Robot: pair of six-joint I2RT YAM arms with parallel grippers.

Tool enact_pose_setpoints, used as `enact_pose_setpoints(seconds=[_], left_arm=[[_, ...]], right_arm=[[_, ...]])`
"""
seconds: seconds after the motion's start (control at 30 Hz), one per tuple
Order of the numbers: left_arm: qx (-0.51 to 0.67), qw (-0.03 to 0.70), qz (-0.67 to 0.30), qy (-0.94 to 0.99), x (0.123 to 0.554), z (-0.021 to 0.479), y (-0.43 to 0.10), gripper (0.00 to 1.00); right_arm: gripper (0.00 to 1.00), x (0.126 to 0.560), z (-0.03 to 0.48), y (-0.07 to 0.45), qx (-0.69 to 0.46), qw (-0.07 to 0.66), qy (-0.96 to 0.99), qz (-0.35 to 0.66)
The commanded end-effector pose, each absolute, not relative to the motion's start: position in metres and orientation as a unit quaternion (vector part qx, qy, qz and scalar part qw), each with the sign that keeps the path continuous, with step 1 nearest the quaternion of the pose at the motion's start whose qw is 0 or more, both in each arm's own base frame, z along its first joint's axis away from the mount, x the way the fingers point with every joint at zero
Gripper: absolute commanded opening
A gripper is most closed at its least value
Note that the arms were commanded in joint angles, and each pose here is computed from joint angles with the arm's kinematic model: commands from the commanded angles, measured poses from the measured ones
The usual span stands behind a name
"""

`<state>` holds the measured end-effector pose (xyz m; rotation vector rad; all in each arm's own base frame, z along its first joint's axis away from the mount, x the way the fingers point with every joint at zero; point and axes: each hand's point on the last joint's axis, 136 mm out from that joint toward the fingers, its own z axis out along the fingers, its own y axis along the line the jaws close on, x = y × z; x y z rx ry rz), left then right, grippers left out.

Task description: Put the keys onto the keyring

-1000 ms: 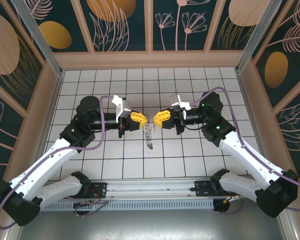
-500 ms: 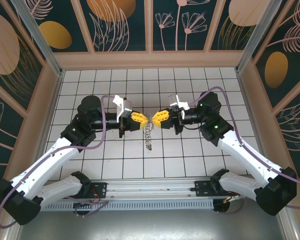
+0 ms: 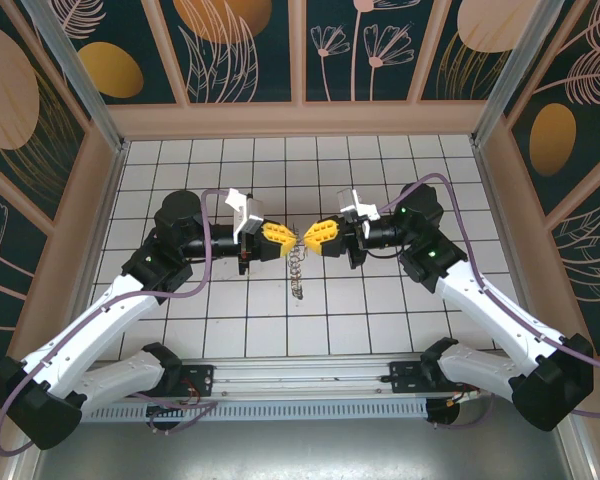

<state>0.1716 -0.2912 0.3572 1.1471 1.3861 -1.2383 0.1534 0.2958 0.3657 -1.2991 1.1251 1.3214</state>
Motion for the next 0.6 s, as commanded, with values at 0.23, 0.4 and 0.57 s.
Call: enact_pose_setpoints(seconds=[0.23,0.4,0.57], left_arm=[[0.479,0.482,-0.511,0.527,0.1652,0.3805,-0.2904,0.00],[0.479,0.482,-0.510,0.527,0.1659,0.3800,-0.2909,0.00],[0.479,0.482,-0.509,0.528,0.1662,0.3804,-0.2906,0.00]], right_arm=[[0.00,0.1530,0.3688,0.2968,-0.527,0.476,0.453,0.538],[0.00,0.1535,0.3699,0.2951,-0.524,0.483,0.454,0.534],[0.00,0.1539,0.3692,0.2939,-0.523,0.486,0.456,0.532]])
